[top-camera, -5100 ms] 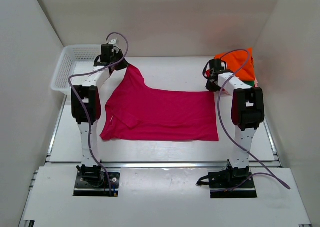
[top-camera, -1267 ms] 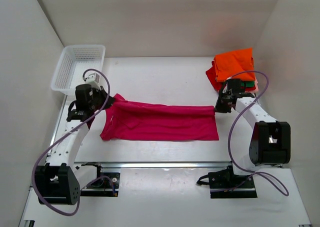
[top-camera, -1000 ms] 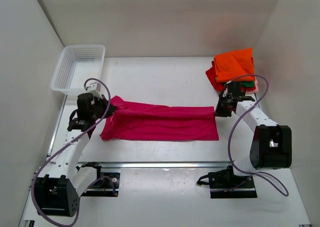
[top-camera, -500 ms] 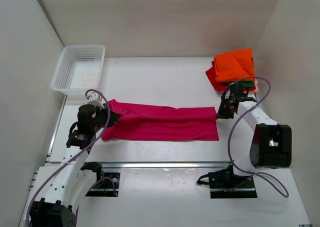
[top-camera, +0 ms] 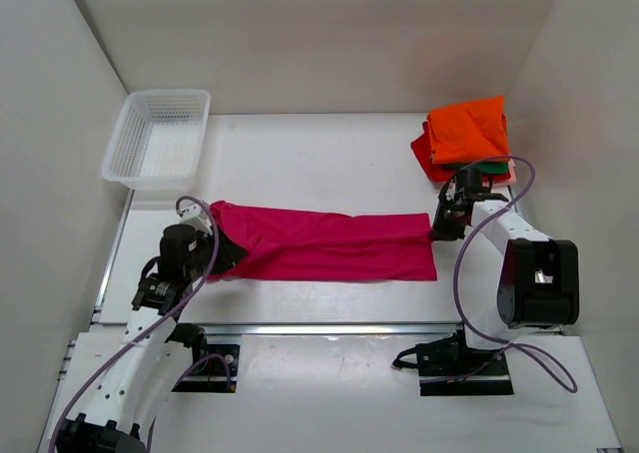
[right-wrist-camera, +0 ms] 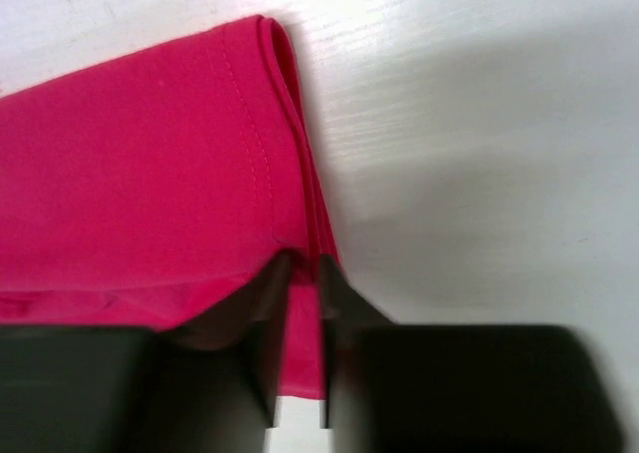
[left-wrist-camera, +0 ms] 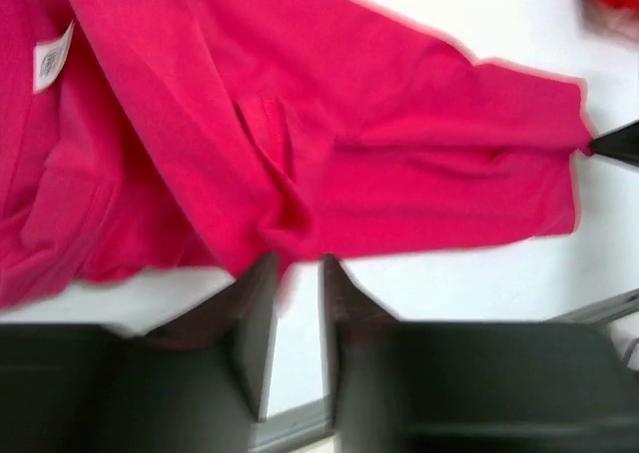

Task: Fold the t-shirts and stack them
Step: Fold the other side of the tshirt into a rectangle, then rotate the tshirt 90 degrees

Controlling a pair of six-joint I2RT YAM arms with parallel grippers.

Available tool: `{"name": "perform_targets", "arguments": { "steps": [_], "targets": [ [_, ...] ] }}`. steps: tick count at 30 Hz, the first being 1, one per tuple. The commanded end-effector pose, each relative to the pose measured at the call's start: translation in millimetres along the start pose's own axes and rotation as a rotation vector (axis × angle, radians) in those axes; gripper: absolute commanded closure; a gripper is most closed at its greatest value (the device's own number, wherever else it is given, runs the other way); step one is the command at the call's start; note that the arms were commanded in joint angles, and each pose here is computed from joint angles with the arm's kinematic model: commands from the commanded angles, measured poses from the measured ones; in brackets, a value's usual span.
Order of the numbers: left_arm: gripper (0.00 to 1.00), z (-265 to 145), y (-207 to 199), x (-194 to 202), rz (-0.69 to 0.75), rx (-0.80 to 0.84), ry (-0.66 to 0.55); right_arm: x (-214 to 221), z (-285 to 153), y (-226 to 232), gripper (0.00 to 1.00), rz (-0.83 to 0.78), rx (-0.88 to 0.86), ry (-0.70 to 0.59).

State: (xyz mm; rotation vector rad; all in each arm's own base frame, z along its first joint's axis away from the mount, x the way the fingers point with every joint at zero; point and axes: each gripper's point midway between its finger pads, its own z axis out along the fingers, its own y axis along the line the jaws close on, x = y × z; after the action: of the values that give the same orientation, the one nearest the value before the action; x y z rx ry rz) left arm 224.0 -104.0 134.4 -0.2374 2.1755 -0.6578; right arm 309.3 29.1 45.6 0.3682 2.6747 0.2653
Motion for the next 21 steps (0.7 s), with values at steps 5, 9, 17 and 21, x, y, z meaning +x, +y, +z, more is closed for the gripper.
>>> {"name": "perform_targets", "arguments": {
  "steps": [5,9,17,21],
  "targets": [
    [0.52,-17,4,-38,0.001,-0.094,-0.131,-20,-14,7,0.58,-0.078,0.033,-0.071],
    [0.66,-1,-11,-63,0.016,-0.035,-0.172,-43,-31,31,0.59,-0.176,0.017,-0.168],
    [0.73,73,0,-39,-0.021,-0.054,-0.029,-41,3,80,0.7,-0.27,-0.137,-0.126],
    [0.73,106,24,-1,-0.022,-0.165,0.117,-12,32,70,0.68,-0.273,-0.095,0.013]
  ]
}}
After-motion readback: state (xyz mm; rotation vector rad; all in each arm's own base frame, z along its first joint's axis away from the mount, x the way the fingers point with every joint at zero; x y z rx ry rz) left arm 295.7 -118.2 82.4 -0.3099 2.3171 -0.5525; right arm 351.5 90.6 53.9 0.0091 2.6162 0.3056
